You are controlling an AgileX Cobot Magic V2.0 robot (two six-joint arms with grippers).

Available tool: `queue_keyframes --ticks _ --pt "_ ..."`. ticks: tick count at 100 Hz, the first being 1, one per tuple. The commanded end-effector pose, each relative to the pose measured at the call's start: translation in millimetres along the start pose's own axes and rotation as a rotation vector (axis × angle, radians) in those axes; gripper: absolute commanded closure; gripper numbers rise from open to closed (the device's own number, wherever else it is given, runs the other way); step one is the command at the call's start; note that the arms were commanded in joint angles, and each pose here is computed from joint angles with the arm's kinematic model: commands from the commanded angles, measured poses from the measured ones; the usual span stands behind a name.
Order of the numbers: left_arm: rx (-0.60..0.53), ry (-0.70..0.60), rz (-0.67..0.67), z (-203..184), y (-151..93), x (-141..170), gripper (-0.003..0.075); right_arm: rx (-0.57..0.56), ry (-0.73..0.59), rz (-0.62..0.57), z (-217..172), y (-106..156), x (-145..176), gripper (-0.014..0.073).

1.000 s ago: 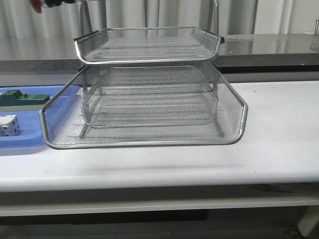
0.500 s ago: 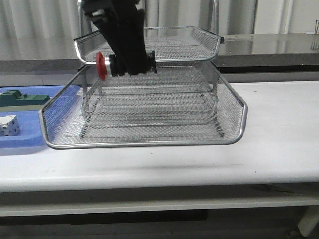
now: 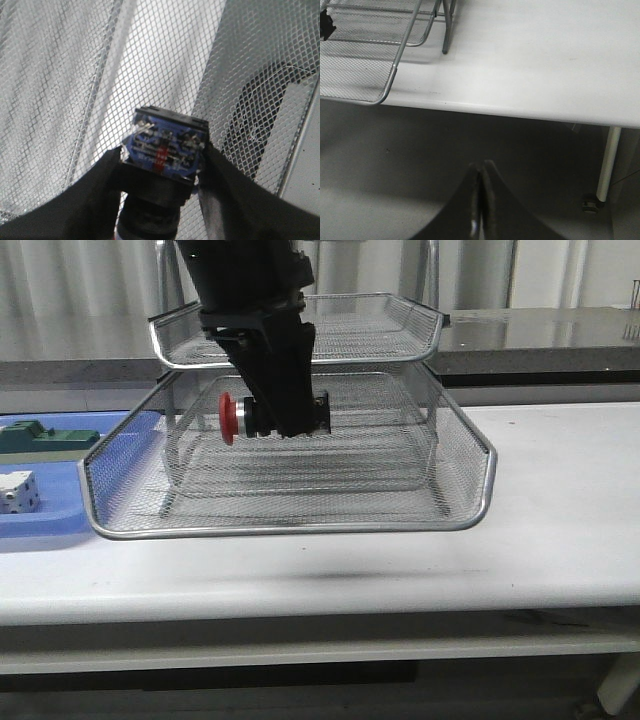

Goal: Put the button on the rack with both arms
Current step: 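Lower the red button onto the pulled-out middle tray mesh, then open the left gripper and raise it away from the button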

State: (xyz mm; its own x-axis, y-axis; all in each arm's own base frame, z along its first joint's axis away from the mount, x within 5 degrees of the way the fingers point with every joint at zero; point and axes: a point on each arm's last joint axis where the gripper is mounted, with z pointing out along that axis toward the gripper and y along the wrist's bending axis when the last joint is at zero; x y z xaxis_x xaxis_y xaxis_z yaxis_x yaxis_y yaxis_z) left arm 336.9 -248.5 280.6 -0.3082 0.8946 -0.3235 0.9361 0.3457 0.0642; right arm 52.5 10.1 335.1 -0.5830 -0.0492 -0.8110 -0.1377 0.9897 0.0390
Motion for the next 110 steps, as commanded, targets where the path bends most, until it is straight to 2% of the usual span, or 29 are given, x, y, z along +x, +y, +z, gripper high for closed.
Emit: queue_keyframes --ticks 1,13,45,67,93,110 --pt "-0.051 -0.104 0.003 -30.6 -4.0 -9.1 0.044 0.008 -0.086 -0.004 -6.7 -0.3 -12.1 0.0663" --pt "-0.051 -0.105 0.003 -30.6 -4.0 -9.2 0.0384 0.008 -0.086 -0.004 -6.7 -0.3 -12.1 0.0663" --pt "-0.049 -0.102 0.003 -30.5 -4.1 -8.9 0.0377 0.008 -0.086 -0.004 -6.7 -0.3 -12.1 0.0663" --pt "-0.048 -0.1 0.003 -30.5 -4.3 -8.8 0.0267 0.008 -0.086 -0.004 -6.7 -0.3 -12.1 0.0663" --pt "-0.046 -0.098 0.003 -30.5 -4.4 -8.6 0.0264 0.008 -0.086 -0.004 -6.7 -0.3 -12.1 0.0663" --pt "-0.033 -0.087 -0.005 -45.0 -7.3 -8.6 0.0265 0.008 -0.086 -0.004 -6.7 -0.3 -12.1 0.0663"
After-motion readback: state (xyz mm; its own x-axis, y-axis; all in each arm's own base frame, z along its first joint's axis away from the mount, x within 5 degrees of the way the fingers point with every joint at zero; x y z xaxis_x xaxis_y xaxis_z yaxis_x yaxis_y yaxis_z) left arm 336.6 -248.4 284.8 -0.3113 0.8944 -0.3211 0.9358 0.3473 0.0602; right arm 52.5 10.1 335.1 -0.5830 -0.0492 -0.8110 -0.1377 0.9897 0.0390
